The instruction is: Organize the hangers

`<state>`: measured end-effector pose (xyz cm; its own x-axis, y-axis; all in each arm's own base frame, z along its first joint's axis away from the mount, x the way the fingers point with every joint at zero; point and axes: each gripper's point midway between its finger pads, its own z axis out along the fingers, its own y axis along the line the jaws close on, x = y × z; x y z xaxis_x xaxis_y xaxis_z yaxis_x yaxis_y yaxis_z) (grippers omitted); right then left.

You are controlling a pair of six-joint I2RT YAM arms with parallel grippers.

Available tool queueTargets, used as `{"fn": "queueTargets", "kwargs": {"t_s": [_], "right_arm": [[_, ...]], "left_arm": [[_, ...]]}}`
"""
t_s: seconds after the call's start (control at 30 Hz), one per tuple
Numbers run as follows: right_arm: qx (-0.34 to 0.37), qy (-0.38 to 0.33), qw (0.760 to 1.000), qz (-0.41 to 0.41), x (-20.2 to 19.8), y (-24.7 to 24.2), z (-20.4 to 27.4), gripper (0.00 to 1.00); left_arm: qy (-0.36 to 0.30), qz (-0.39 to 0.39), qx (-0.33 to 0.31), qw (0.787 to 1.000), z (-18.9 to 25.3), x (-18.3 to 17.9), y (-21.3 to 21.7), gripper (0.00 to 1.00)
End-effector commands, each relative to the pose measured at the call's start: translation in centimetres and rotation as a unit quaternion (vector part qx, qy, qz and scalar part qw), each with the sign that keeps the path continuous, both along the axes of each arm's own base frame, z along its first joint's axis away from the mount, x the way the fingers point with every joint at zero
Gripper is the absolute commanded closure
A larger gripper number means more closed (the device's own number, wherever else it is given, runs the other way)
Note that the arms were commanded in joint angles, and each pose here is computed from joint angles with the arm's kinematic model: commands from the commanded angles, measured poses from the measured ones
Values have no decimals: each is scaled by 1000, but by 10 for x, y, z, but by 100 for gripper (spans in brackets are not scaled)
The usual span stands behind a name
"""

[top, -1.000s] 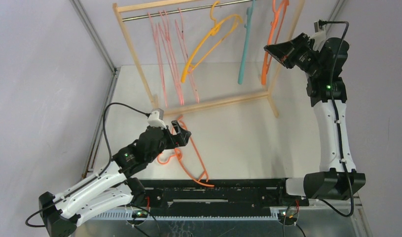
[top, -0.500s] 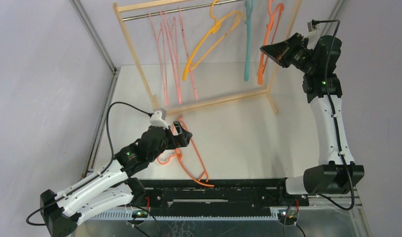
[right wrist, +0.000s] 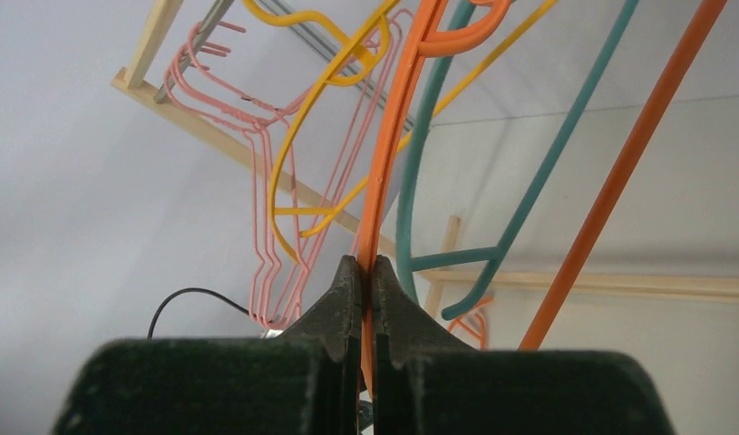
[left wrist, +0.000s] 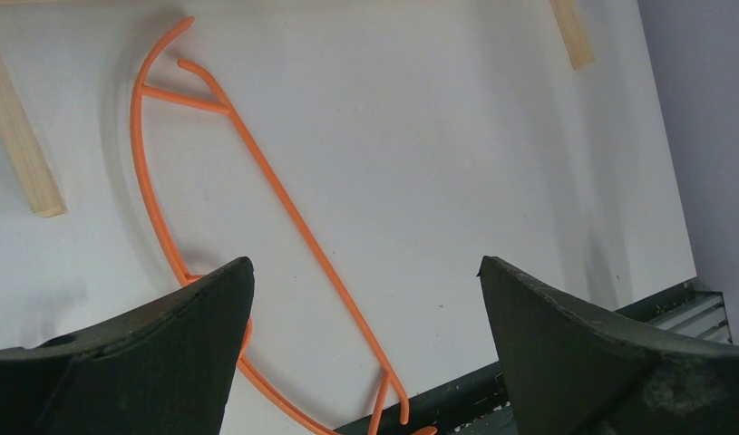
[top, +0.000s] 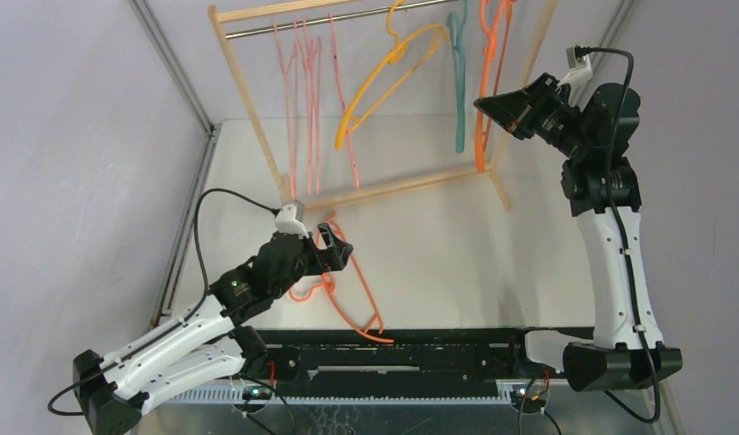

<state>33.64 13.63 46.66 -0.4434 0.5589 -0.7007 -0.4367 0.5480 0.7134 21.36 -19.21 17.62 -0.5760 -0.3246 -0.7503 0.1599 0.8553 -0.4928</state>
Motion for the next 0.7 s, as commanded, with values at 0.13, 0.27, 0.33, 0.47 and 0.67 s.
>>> {"fn": "queueTargets", "kwargs": {"t_s": [0.13,0.27,0.33,0.47,0.67], "right_arm": [[-10,-33,999,-3,4,-4,13,100],[-8,-33,999,-11,17,-5,9,100],[-5,-38,999,-12,21,-6,11,100],[-5,-51,999,-11,22,-5,21,100],[-15,-64,998,-14,8,-7,28,100]], "left_arm": [[-13,-8,-8,1000,5,2,-3,1],[-16,-8,-11,1000,8,2,-3,1],[-16,-8,-12,1000,7,1,-1,1],[-13,-6,-8,1000,3,-2,2,1],[-10,-4,-8,1000,-2,-1,2,1]]}}
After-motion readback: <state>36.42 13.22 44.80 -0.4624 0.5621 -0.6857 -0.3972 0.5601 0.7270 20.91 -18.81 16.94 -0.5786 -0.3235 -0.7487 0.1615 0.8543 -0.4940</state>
